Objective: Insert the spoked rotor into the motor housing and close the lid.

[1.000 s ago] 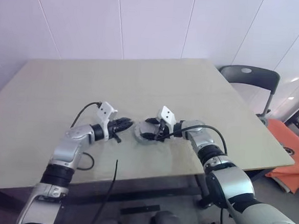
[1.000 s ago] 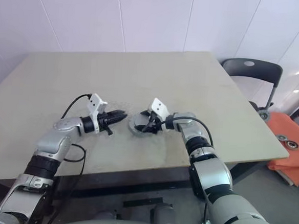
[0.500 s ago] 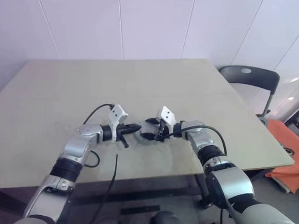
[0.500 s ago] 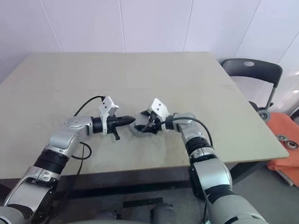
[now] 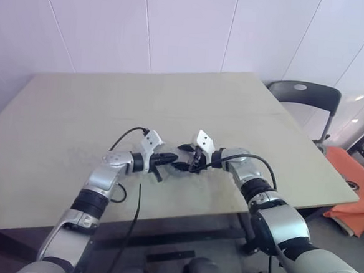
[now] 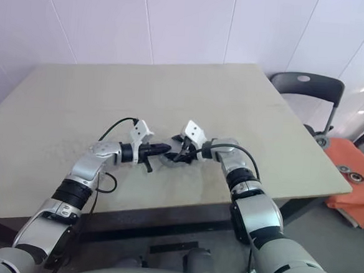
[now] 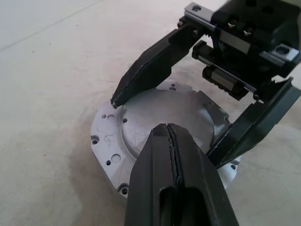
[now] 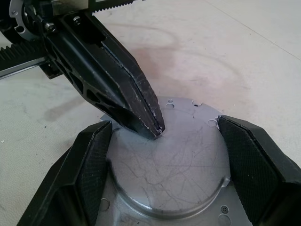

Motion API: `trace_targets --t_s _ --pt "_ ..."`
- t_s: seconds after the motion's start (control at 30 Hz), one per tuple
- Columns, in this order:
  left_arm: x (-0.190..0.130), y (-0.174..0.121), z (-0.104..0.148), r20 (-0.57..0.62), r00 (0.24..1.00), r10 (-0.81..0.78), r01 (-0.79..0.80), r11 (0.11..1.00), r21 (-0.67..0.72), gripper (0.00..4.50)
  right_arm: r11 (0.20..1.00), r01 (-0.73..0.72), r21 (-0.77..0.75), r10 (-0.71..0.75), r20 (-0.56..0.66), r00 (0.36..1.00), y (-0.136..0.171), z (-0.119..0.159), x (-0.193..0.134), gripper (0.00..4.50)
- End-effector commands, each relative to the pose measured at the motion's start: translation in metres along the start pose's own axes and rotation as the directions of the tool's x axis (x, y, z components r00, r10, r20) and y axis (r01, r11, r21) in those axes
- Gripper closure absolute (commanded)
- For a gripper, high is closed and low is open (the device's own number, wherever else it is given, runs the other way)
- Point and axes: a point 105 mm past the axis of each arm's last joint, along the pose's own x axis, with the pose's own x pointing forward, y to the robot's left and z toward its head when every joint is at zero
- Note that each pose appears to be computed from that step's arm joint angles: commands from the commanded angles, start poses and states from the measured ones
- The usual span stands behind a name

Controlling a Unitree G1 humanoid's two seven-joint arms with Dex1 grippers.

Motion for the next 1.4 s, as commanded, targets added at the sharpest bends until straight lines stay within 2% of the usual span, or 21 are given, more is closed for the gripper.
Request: trace_targets --t_s 0.03,0.53,1.4 --pt "-0.001 0.007 -0.006 -0.046 0.998 0.034 -0.032 0.998 0.049 4.47 0.995 -0.047 0.087 0.058 -0.126 0.990 0.019 -0.043 -0.002 1.26" --pt "-0.006 0.006 -0.018 -0.063 0.996 0.056 -0.053 0.998 0.039 4.47 0.995 -0.053 0.084 0.064 -0.126 0.990 0.020 -0.042 0.000 1.26" --pt "0.008 0.002 -0.007 0.006 0.997 0.078 -0.078 0.997 -0.026 4.47 0.993 -0.058 0.102 0.068 -0.103 0.992 0.020 -0.038 0.001 1.26"
